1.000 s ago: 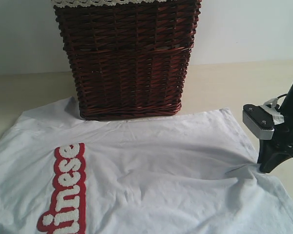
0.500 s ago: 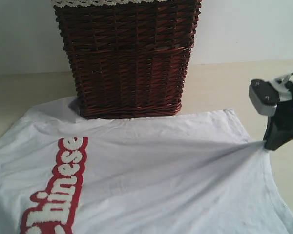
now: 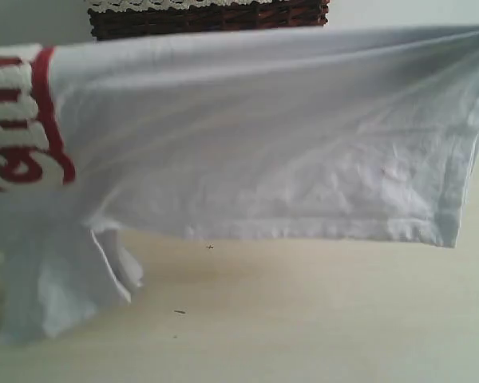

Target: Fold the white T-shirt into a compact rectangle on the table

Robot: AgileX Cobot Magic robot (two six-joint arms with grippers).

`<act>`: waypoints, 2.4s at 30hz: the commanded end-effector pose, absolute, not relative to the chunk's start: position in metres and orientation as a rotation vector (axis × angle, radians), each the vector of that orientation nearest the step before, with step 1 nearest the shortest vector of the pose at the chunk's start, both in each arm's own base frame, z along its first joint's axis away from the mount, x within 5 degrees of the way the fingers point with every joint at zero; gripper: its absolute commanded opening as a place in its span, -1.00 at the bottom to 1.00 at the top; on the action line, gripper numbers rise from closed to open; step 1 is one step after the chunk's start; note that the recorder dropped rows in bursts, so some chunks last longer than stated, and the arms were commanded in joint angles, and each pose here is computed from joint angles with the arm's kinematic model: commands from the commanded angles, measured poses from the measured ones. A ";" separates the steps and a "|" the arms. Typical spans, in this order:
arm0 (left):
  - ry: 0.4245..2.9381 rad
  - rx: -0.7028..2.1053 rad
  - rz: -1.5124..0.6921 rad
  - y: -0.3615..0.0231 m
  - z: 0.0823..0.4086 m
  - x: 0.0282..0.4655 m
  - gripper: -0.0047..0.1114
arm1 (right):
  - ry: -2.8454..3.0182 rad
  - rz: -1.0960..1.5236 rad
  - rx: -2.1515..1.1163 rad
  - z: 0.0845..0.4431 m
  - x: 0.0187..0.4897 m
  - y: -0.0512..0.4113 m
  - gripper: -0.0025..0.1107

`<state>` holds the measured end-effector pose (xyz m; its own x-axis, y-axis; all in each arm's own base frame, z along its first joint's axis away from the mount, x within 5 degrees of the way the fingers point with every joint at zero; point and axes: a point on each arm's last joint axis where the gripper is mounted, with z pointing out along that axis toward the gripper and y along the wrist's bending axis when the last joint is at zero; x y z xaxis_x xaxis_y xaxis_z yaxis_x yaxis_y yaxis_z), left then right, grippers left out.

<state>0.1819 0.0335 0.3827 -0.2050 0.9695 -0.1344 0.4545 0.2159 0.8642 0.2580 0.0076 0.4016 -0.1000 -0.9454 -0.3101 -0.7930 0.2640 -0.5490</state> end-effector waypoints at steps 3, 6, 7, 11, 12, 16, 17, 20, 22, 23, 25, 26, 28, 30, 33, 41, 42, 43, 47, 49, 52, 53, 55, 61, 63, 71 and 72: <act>1.597 1.189 1.008 0.020 0.439 0.137 -0.92 | 1.875 -0.421 -1.539 0.429 0.225 0.006 -0.96; 1.565 1.169 1.002 0.014 0.445 0.117 -0.92 | 1.884 -0.392 -1.552 0.433 0.211 0.008 -0.96; 1.559 1.166 0.997 0.012 0.445 0.111 -0.92 | 1.886 -0.380 -1.560 0.434 0.206 0.009 -0.96; 1.506 1.137 1.005 0.005 0.451 0.085 -0.92 | 1.865 -0.378 -1.508 0.443 0.193 0.011 -0.96; 1.489 1.126 1.007 0.002 0.452 0.078 -0.92 | 1.868 -0.371 -1.488 0.444 0.189 0.012 -0.96; 1.444 1.066 0.970 -0.007 0.455 0.050 -0.92 | 1.858 -0.383 -1.407 0.455 0.170 0.013 -0.96; 1.455 1.051 0.934 -0.010 0.454 0.044 -0.92 | 1.859 -0.383 -1.386 0.457 0.166 0.013 -0.96; 1.569 1.028 0.720 -0.020 0.441 0.024 -0.92 | 1.874 -0.345 -1.303 0.459 0.153 0.015 -0.96; 1.690 1.034 0.519 -0.028 0.426 0.016 -0.92 | 1.894 -0.295 -1.296 0.449 0.149 0.017 -0.96; 1.731 1.038 0.447 -0.031 0.421 0.015 -0.92 | 1.914 -0.261 -1.304 0.440 0.148 0.018 -0.96; 1.765 1.002 0.351 -0.034 0.415 0.017 -0.92 | 1.973 -0.194 -1.325 0.415 0.148 0.020 -0.96; 1.779 0.991 0.330 -0.034 0.412 0.019 -0.92 | 2.004 -0.166 -1.336 0.403 0.148 0.020 -0.96; 1.835 0.997 0.285 -0.031 0.396 0.029 -0.92 | 2.062 -0.075 -1.470 0.359 0.149 0.021 -0.96; 1.844 0.944 0.295 -0.023 0.378 0.057 -0.92 | 2.058 0.017 -1.629 0.312 0.153 0.023 -0.96; 1.919 0.936 0.309 -0.007 0.337 0.111 -0.92 | 1.969 -0.212 -1.501 0.273 0.183 0.016 -0.96; 2.012 0.831 0.327 0.015 0.323 0.179 -0.92 | 1.853 -0.382 -1.406 0.286 0.217 0.011 -0.96; 1.947 0.806 0.361 0.014 0.341 0.176 -0.92 | 1.821 -0.389 -1.364 0.299 0.215 0.012 -0.96; 1.851 0.777 0.387 0.011 0.369 0.167 -0.92 | 1.766 -0.400 -1.301 0.319 0.209 0.014 -0.96; 1.700 0.841 0.363 -0.010 0.416 0.114 -0.92 | 1.621 -0.435 -1.276 0.359 0.169 0.021 -0.96; 1.647 0.899 0.345 -0.026 0.420 0.066 -0.92 | 1.593 -0.351 -1.367 0.365 0.129 0.030 -0.96; 1.544 0.859 0.338 -0.040 0.421 0.016 -0.92 | 1.623 -0.232 -1.369 0.367 0.089 0.037 -0.96; 1.512 0.822 0.310 -0.047 0.418 -0.011 -0.92 | 1.632 -0.182 -1.383 0.366 0.068 0.040 -0.96; 1.533 0.757 0.222 -0.056 0.407 -0.041 -0.92 | 1.624 -0.139 -1.433 0.362 0.041 0.044 -0.96; 1.725 0.641 0.128 -0.046 0.369 -0.019 -0.92 | 1.663 -0.182 -1.453 0.320 0.052 0.039 -0.96; 1.807 0.637 0.120 -0.038 0.348 0.008 -0.92 | 1.657 -0.238 -1.473 0.301 0.069 0.036 -0.96; 2.102 0.913 0.179 -0.010 0.248 0.096 -0.92 | 1.814 -0.363 -1.514 0.232 0.138 0.017 -0.96; 2.126 0.941 0.183 -0.007 0.238 0.102 -0.92 | 1.843 -0.351 -1.528 0.227 0.146 0.016 -0.96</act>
